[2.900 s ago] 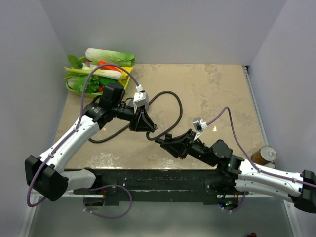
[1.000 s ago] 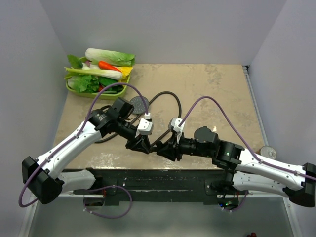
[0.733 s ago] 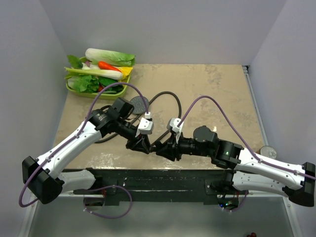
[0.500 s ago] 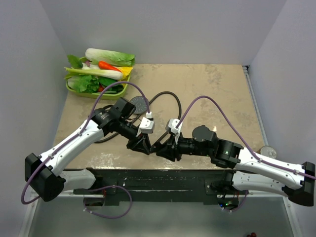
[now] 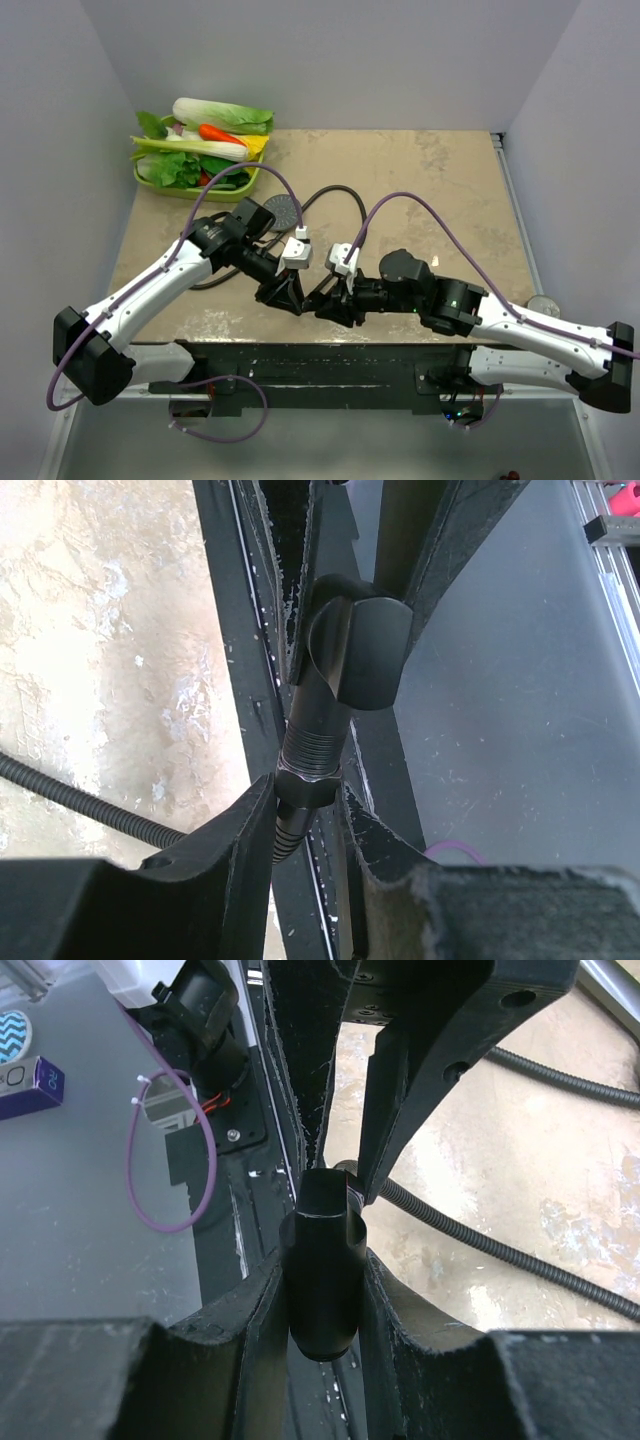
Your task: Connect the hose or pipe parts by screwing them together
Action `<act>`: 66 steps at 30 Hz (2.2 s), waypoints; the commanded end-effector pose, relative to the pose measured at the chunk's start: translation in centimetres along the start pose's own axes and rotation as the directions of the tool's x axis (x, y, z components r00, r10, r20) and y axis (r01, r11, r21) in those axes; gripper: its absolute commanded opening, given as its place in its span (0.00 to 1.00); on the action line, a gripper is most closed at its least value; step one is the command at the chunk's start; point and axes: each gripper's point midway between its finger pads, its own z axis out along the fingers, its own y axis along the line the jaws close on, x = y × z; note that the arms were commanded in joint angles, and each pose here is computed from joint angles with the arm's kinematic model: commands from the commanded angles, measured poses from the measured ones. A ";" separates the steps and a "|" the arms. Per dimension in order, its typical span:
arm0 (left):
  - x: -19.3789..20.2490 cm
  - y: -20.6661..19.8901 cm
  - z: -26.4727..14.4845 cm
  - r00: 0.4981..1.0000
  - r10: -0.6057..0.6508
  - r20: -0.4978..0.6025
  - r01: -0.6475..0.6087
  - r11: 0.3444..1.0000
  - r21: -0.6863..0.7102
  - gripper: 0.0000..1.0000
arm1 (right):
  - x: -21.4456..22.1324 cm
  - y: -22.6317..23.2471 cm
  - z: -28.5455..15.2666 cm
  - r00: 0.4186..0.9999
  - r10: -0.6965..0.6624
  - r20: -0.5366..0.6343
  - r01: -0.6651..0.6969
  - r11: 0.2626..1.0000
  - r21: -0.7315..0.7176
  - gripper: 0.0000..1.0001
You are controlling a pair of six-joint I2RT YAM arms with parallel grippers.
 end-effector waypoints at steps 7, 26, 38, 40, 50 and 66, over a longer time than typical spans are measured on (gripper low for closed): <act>-3.5 -1.0 -0.5 0.990 0.098 0.104 -0.103 0.994 0.045 0.00 | -1.6 0.5 -0.3 0.999 -0.047 0.005 0.047 0.999 -0.018 0.00; -4.9 2.2 -2.0 0.987 0.148 0.061 -0.134 0.971 -0.196 0.00 | 0.1 0.6 2.4 0.989 0.116 -0.095 -0.119 0.993 -0.019 0.00; -3.4 2.1 -0.7 0.983 0.186 0.009 -0.180 0.961 -0.211 0.00 | 0.1 1.8 2.7 0.961 0.249 -0.122 -0.257 0.965 -0.050 0.00; -3.5 2.4 -0.5 0.982 0.186 0.012 -0.178 0.958 -0.226 0.00 | 0.1 1.7 2.9 0.954 0.276 -0.120 -0.282 0.958 -0.041 0.00; -5.1 3.6 -1.0 0.978 0.206 0.030 -0.189 0.937 -0.295 0.00 | 0.2 0.9 2.8 0.878 0.478 0.020 -0.478 0.878 0.005 0.00; -6.1 4.9 -0.9 0.962 0.259 -0.083 -0.270 0.869 -0.414 0.00 | 0.2 0.5 3.4 0.724 0.684 0.090 -0.685 0.728 -0.024 0.00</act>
